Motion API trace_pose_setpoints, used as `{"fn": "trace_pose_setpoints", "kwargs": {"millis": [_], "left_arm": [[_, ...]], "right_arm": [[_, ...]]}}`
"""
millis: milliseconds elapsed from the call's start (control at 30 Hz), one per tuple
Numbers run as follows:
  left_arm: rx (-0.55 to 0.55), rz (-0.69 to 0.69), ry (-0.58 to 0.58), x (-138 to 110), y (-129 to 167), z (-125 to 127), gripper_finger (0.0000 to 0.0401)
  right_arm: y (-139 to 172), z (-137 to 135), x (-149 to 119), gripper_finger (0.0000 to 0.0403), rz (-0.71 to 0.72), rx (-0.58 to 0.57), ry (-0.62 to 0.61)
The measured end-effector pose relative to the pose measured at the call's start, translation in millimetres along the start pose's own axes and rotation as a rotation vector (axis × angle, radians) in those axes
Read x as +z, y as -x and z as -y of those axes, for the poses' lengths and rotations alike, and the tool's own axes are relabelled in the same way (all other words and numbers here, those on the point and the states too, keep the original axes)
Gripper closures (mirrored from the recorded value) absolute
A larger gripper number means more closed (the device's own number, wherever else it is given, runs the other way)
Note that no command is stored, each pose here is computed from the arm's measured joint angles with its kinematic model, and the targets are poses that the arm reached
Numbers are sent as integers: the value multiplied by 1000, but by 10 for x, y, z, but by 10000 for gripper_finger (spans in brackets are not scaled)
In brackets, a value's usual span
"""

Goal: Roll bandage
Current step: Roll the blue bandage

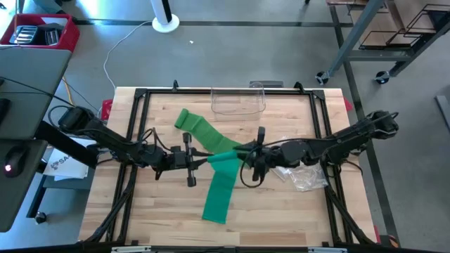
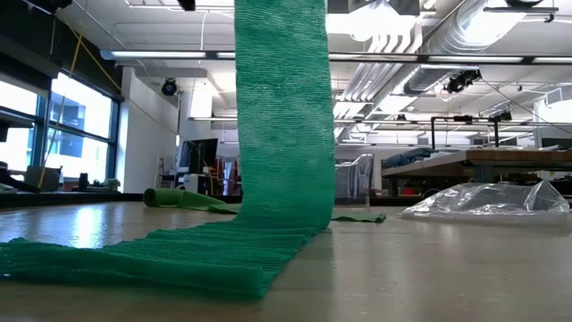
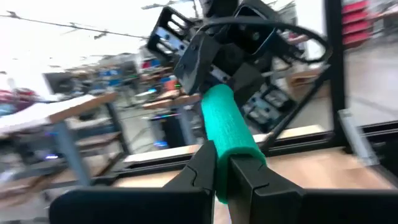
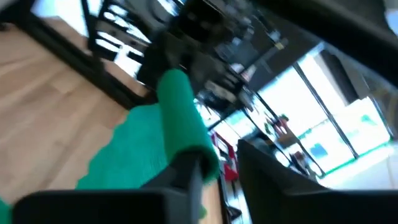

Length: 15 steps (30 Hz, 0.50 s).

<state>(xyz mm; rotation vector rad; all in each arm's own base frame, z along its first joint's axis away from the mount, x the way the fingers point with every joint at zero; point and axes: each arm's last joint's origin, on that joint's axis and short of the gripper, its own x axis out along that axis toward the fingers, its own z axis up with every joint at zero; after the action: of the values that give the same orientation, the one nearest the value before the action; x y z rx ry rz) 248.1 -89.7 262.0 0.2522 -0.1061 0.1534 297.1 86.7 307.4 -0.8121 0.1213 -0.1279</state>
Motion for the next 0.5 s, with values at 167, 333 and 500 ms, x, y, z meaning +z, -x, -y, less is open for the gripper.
{"fn": "trace_pose_setpoints", "kwargs": {"millis": [167,333,500], "left_arm": [[117,-67,-158,79,110,-39,394],[251,-268,-289,9,220,-158,397],[350,-467,-307,-186,290,-330,396]], "right_arm": [[122,112,38,243,-31,-8,-133],[196,98,-36,225,-12,242,-303],[78,13,-191,224,28,579,-483]]}}
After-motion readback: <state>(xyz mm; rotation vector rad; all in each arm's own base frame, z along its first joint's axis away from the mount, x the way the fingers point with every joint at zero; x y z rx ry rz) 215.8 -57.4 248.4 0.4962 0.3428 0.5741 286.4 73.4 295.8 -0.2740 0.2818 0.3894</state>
